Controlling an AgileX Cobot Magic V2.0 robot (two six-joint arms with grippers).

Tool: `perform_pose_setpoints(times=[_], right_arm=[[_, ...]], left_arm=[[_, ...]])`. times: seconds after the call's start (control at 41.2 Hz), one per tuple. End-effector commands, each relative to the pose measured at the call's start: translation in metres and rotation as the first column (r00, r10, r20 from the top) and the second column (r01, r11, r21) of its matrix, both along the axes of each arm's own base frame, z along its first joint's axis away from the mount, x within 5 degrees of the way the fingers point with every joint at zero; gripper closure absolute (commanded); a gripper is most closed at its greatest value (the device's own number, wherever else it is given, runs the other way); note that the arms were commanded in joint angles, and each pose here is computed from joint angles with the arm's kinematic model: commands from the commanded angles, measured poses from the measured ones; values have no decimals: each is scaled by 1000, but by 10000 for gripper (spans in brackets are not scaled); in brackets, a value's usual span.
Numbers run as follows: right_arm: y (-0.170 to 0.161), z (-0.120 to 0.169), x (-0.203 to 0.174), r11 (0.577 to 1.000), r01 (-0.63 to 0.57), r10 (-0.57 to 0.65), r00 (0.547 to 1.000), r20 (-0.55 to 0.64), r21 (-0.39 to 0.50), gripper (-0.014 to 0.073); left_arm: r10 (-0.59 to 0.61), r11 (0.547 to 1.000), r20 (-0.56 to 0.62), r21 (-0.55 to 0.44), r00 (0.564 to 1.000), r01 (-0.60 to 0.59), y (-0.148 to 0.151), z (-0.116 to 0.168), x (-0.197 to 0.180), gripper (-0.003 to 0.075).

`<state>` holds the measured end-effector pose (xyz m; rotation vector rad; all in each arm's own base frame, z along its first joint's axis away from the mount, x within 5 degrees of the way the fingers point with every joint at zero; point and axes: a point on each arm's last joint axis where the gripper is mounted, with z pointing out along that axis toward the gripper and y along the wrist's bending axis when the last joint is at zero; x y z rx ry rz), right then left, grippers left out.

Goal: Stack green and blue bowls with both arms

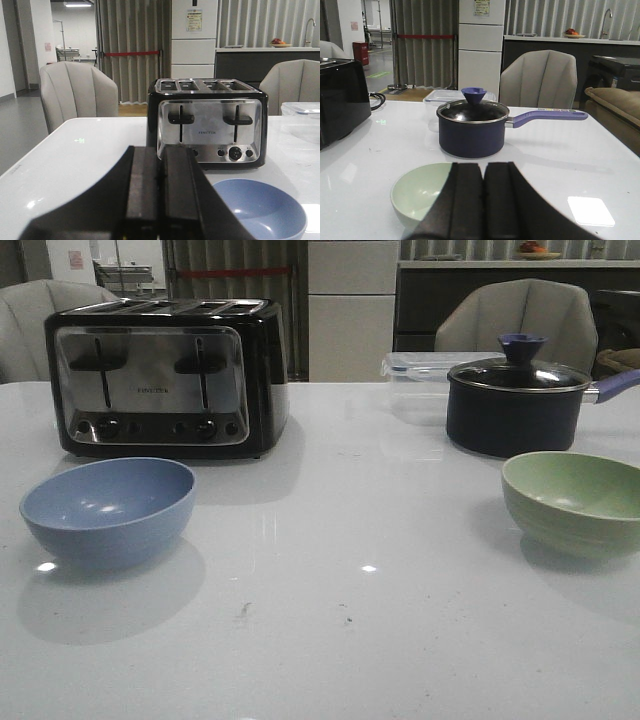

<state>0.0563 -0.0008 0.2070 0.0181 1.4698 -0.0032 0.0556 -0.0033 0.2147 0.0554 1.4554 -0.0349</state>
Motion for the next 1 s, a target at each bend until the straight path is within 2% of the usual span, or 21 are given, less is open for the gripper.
perform_pose_setpoints(times=[0.0,0.801,0.971], right_arm=[[0,10,-3,1000,5,-4,995,103,-12,538],[0,11,-3,1000,5,-4,993,115,-12,538],[0,12,-3,1000,5,-4,993,117,-6,538]], left_arm=[[-1,1000,98,-15,995,2,0,7,-3,627],[-1,1000,98,-15,995,2,0,7,-3,627],[0,1000,147,-13,989,2,0,12,-4,627]])
